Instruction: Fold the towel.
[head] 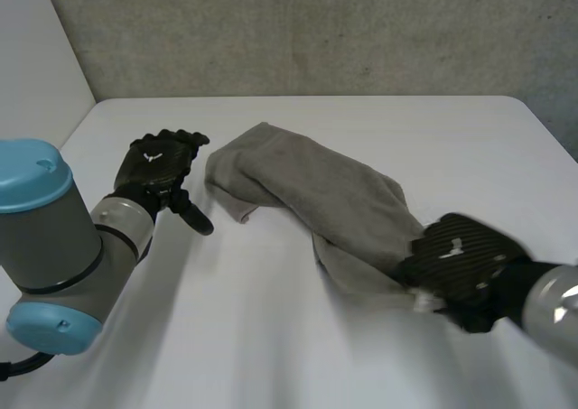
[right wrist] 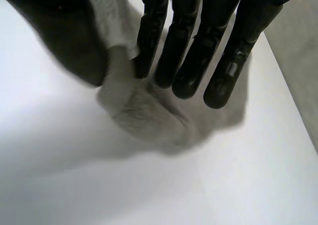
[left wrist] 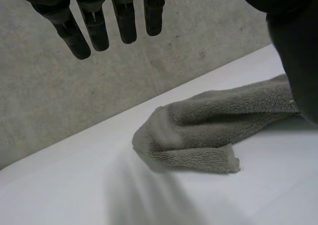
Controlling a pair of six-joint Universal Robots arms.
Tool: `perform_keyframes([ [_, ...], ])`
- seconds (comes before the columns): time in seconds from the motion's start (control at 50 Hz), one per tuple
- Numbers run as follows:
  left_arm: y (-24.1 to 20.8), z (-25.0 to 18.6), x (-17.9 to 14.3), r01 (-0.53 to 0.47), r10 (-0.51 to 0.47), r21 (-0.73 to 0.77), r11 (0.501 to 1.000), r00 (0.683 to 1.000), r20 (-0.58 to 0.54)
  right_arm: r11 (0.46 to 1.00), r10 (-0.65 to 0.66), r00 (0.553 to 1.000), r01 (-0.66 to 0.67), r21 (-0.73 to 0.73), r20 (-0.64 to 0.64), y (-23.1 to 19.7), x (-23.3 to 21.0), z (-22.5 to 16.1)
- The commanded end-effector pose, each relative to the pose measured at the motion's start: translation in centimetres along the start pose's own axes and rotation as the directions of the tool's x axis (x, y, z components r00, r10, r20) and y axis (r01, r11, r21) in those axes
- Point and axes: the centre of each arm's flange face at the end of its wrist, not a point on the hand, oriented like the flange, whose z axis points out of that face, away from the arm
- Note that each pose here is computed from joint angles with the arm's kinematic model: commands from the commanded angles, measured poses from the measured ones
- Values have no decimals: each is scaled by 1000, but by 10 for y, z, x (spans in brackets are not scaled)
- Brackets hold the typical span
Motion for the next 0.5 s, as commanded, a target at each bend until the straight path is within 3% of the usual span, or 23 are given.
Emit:
perform_keyframes([
  [0.02, 10, 8, 16, -11, 11, -2, 1000, 999, -42, 997, -23, 986, 11, -79, -163, 23, 51, 4],
  [0.1, 8, 17, 19, -11, 12, 15, 1000, 999, -47, 999, -23, 974, 14, -39, -225, 18, 62, 8],
  [0.14, 10, 22, 20, -13, 13, 16, 1000, 999, -49, 998, 41, 957, -28, 49, -288, 7, 71, 14],
  [0.2, 11, 35, 21, -13, 14, 23, 1000, 999, -50, 991, 111, 948, -81, 110, -298, 0, 75, 20],
  [0.22, 12, 42, 21, -12, 14, 27, 1000, 999, -49, 976, 188, 939, -146, 160, -290, -5, 77, 28],
  [0.3, 17, 55, 24, -15, 16, 22, 1000, 998, -53, 918, 366, 911, -320, 232, -192, -16, 68, 46],
  [0.4, 36, 71, 28, -123, 119, -48, 991, 990, -73, 897, 403, 913, -383, 220, -55, -30, 32, 63],
  [0.5, 43, 69, 30, -171, 163, -88, 981, 983, -88, 893, 416, 909, -416, 171, 34, -35, -2, 71],
])
